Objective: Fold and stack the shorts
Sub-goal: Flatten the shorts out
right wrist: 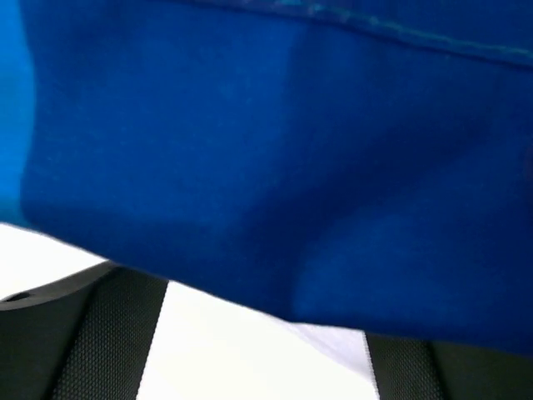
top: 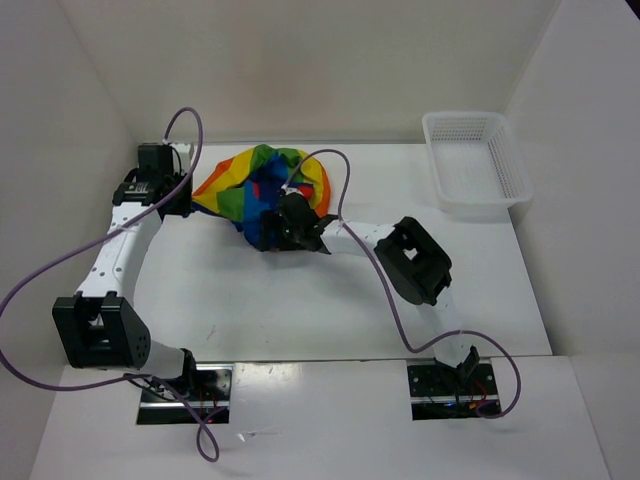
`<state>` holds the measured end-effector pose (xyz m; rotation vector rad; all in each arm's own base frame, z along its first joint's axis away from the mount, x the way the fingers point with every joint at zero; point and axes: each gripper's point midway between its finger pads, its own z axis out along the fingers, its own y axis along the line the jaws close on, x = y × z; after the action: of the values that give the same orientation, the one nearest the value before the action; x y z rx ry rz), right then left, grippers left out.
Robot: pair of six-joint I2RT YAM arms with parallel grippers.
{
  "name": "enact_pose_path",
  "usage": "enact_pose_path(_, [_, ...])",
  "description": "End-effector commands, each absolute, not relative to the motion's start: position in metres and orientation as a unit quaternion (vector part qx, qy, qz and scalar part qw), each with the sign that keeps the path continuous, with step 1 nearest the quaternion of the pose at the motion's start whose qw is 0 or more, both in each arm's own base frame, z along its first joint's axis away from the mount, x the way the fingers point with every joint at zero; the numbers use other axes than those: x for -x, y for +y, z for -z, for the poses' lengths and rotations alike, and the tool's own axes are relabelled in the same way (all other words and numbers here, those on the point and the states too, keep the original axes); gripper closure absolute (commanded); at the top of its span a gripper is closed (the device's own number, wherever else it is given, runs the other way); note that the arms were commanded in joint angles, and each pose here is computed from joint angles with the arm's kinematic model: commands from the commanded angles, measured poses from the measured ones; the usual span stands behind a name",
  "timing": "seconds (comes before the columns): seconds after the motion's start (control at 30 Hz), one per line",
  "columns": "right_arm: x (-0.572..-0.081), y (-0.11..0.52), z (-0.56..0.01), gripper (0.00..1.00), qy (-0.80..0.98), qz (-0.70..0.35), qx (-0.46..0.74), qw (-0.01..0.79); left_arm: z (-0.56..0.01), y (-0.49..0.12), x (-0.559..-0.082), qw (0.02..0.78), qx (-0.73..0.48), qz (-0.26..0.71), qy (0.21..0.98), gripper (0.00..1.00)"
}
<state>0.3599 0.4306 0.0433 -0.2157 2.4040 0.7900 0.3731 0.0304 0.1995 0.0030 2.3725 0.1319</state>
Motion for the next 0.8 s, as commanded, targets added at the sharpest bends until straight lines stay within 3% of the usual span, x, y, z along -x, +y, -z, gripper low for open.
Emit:
enact_pose_path(0.0, [-0.378,0.436,-0.034,0.17,0.908,-0.310,0.017,0.282,-0.218,0.026,-0.384,0.398,-0.007,-0.041,0.916,1.00])
enact_pose_path(0.07, [-0.388,0.430,-0.028,0.26,0.908,-0.319,-0.016,0.270,-0.217,0.024,-0.385,0.394,-0.009,-0.036,0.918,1.00])
enact_pose_path(0.17, [-0.403,0.428,-0.026,0.59,0.898,-0.350,-0.040,0.265,-0.224,0.017,-0.385,0.398,-0.018,-0.015,0.917,1.00])
enact_pose_path(0.2, [-0.415,0.423,-0.031,0.78,0.893,-0.346,-0.050,0.283,-0.222,0.014,-0.384,0.394,-0.021,-0.009,0.919,1.00])
enact_pose_path(0.27, [-0.425,0.419,-0.041,0.96,0.887,-0.337,-0.050,0.313,-0.224,0.014,-0.383,0.393,-0.021,-0.009,0.919,1.00])
enact_pose_path(0.3, [-0.436,0.411,-0.054,1.00,0.880,-0.329,-0.063,0.335,-0.228,0.014,-0.384,0.397,-0.021,-0.009,0.917,1.00])
enact_pose_path(0.5, [-0.479,0.318,-0.121,1.00,0.855,-0.239,-0.111,0.446,-0.256,0.016,-0.394,0.426,-0.019,-0.015,0.904,1.00])
enact_pose_path(0.67, [-0.502,0.221,-0.246,1.00,0.798,-0.147,-0.076,0.579,-0.288,0.017,-0.413,0.464,-0.019,-0.017,0.885,1.00])
enact_pose_path(0.77, [-0.502,0.190,-0.290,1.00,0.780,-0.094,-0.039,0.618,-0.309,0.011,-0.422,0.478,-0.027,-0.010,0.878,1.00])
